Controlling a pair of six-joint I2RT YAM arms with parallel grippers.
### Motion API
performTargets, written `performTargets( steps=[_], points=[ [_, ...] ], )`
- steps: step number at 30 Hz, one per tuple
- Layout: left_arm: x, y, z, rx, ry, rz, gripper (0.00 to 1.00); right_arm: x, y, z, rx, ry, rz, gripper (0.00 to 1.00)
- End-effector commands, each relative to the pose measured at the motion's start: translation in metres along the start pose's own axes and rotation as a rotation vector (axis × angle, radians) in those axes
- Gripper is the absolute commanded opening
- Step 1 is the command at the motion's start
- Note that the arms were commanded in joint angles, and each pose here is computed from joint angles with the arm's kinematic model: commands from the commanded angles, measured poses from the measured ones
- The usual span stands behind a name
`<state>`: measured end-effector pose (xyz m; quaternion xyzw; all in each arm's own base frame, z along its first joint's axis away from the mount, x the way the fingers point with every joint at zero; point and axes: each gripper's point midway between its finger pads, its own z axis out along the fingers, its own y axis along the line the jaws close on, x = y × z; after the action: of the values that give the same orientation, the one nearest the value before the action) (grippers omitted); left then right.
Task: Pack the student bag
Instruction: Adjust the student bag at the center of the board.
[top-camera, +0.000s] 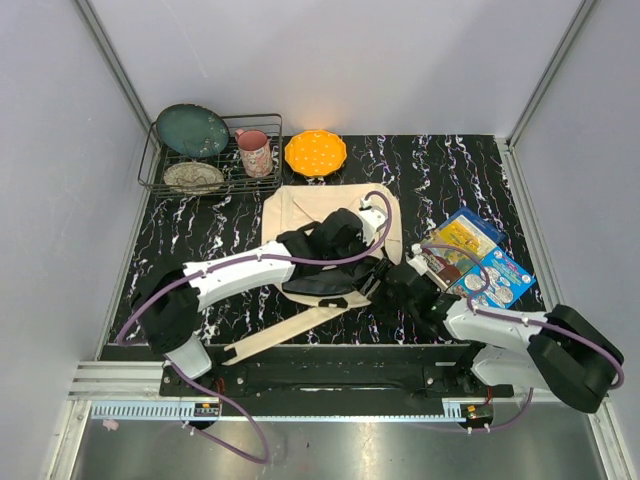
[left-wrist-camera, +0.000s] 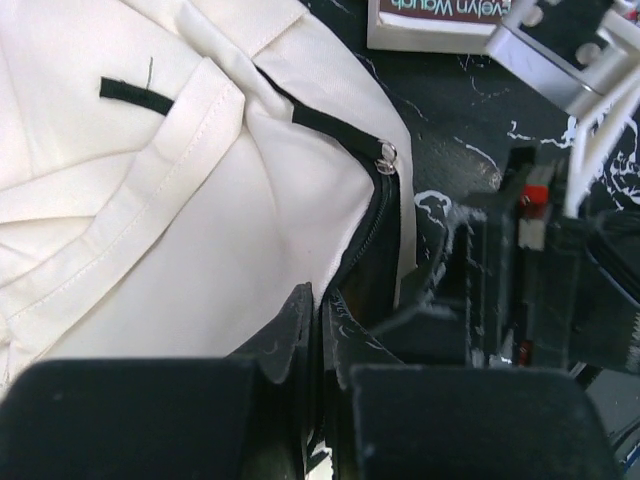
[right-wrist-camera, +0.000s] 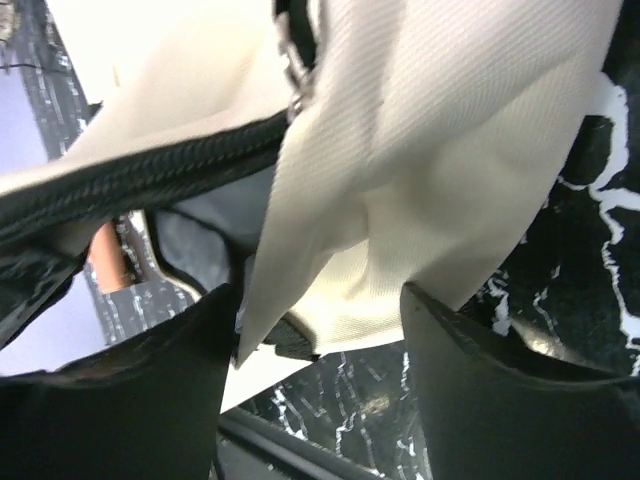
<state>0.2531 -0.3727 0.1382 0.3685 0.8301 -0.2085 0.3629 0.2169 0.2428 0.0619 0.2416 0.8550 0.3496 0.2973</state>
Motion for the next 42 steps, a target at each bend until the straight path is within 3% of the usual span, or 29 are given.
performTargets(
  steps=[1, 2, 3, 4, 11, 20, 34, 42],
  points=[
    [-0.029, -0.006, -0.023, 0.033, -0.124, -0.034, 0.0, -0.024, 0.01, 0.014, -0.002, -0.103, 0.001, 0.64],
    [-0.032, -0.006, -0.027, 0.035, -0.138, -0.038, 0.0, -0.027, 0.006, 0.018, 0.016, -0.107, 0.007, 0.59],
    [-0.027, -0.005, -0.028, 0.033, -0.133, -0.039, 0.0, -0.029, 0.003, 0.019, 0.023, -0.105, 0.012, 0.37],
    [-0.026, -0.004, -0.029, 0.026, -0.134, -0.043, 0.0, -0.029, 0.001, 0.02, 0.026, -0.095, 0.017, 0.28],
    [-0.042, 0.017, -0.054, -0.068, -0.208, -0.04, 0.0, -0.046, -0.055, 0.008, 0.148, -0.133, 0.047, 0.01],
    [-0.098, 0.07, -0.089, -0.229, -0.297, 0.015, 0.0, -0.061, -0.073, 0.007, 0.223, -0.149, 0.01, 0.0],
    [-0.107, 0.151, -0.128, -0.463, -0.313, -0.03, 0.0, -0.073, -0.088, 0.019, 0.276, -0.132, -0.013, 0.0],
    [-0.142, 0.121, -0.128, -0.232, -0.382, 0.032, 0.0, -0.084, -0.074, 0.023, 0.249, -0.123, -0.059, 0.0]
  ],
)
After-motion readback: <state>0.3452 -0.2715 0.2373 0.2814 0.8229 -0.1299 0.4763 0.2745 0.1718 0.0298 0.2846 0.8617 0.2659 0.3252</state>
